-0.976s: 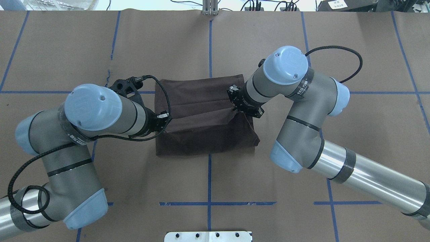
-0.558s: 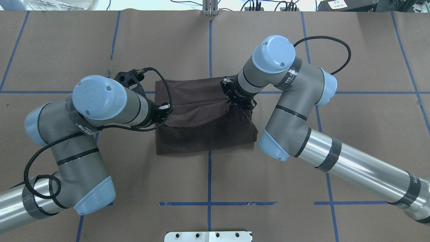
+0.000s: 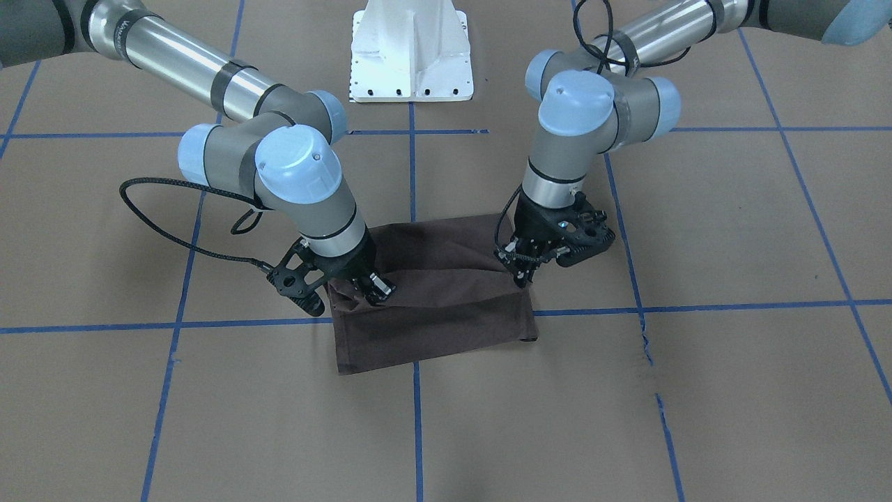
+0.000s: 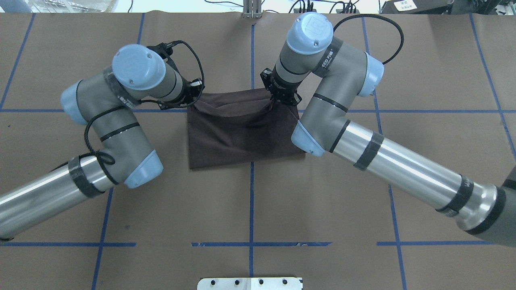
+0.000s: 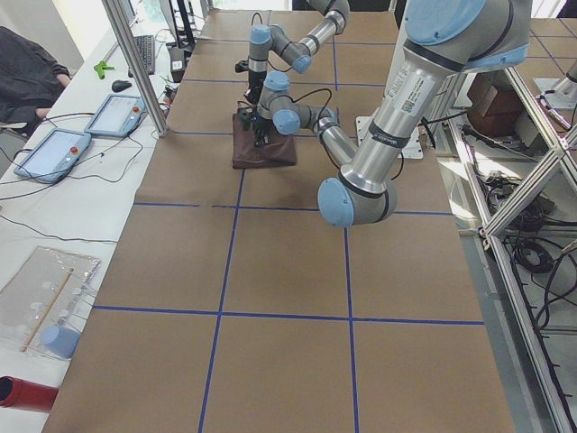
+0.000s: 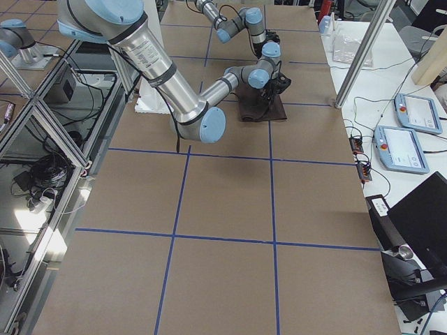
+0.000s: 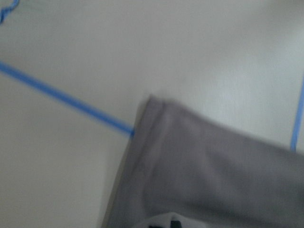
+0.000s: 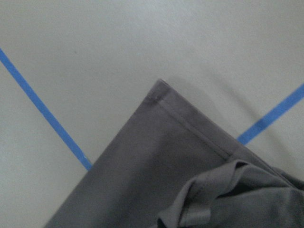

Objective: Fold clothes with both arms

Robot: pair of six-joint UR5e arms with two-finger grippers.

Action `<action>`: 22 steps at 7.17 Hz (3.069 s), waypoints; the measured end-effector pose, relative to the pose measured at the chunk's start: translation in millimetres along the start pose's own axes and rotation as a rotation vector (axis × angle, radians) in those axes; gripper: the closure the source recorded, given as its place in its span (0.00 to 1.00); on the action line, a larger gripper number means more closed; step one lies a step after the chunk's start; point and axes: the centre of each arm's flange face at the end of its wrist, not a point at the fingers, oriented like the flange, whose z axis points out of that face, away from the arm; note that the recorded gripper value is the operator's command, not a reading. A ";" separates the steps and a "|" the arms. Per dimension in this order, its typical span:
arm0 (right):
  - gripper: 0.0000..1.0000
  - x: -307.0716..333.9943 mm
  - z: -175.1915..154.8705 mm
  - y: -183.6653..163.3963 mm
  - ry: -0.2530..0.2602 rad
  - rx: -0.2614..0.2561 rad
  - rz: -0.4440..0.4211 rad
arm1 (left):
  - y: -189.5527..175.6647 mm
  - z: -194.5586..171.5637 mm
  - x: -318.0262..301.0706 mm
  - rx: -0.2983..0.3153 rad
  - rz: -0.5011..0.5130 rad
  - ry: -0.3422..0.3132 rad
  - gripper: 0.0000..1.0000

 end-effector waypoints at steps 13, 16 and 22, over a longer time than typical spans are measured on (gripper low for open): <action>0.00 263.7 -203.9 -324.6 0.106 -0.020 -0.705 | -254.1 -130.1 -296.9 0.006 0.732 -0.081 0.00; 0.00 484.5 -247.2 -399.5 0.104 -0.031 -0.804 | -281.0 -180.6 -496.1 -0.062 0.925 -0.114 0.00; 0.00 560.4 -229.0 -378.7 0.132 -0.068 -0.793 | -250.0 -173.7 -563.2 -0.254 0.769 -0.141 0.00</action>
